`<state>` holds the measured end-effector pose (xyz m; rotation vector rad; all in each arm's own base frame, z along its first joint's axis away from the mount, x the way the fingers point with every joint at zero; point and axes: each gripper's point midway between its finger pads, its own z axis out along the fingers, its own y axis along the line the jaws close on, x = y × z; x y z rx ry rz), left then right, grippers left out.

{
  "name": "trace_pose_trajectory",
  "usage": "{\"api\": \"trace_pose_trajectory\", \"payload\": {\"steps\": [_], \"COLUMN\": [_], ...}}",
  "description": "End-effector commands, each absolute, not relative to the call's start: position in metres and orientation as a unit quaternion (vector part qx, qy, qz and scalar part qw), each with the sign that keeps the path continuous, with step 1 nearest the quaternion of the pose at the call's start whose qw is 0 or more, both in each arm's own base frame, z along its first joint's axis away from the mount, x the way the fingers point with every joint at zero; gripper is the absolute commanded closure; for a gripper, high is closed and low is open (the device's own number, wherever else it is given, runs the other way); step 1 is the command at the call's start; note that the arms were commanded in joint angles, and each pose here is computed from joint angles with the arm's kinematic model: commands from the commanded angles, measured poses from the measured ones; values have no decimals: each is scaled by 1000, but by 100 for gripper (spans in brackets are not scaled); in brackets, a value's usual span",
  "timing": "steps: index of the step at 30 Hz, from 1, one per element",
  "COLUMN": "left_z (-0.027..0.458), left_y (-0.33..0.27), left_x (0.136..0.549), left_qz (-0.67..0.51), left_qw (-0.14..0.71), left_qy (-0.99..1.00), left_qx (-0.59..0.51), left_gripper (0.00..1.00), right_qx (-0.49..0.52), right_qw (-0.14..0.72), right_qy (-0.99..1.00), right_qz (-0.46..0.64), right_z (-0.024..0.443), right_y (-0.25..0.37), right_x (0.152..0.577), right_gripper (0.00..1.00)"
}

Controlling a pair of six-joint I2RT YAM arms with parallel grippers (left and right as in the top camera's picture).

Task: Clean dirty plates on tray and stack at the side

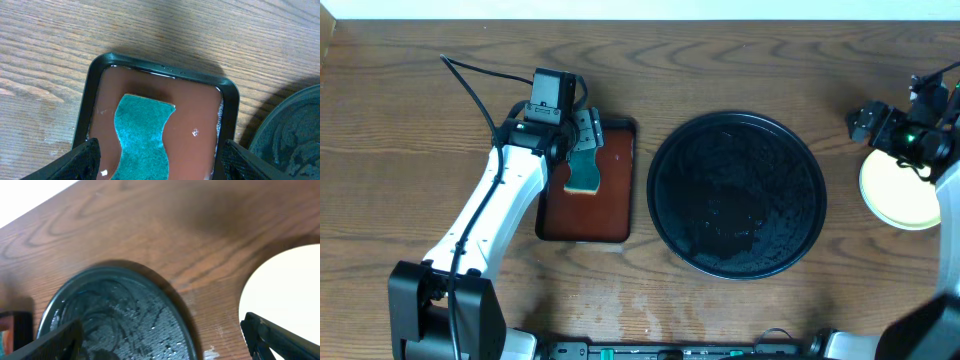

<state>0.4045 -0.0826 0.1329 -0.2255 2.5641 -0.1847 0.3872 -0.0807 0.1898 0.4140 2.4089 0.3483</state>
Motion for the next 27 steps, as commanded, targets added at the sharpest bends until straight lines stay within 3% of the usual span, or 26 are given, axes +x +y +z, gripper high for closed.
{"api": "trace_pose_trajectory", "payload": {"steps": [1, 7, 15, 20, 27], "left_z": [141, 141, 141, 141, 141], "left_y": [-82, -82, -82, -82, -82], "left_x": [410, 410, 410, 410, 410], "left_qz": [-67, -67, -67, -67, -67], "left_qw": [287, 288, 287, 288, 288], "left_qy": [952, 952, 952, 952, 952], "left_qx": [-82, -82, -82, -82, -82], "left_gripper": [22, 22, 22, 22, 22], "right_qx": [95, -30, -113, -135, -147], "right_qw": [395, 481, 680, 782, 825], "right_qy": [906, 865, 720, 607, 546], "right_qz": [116, 140, 81, 39, 10], "right_z": [244, 318, 398, 389, 340], "right_y": [-42, 41, 50, 46, 45], "right_x": [375, 339, 278, 226, 198], "right_gripper": [1, 1, 1, 1, 1]}}
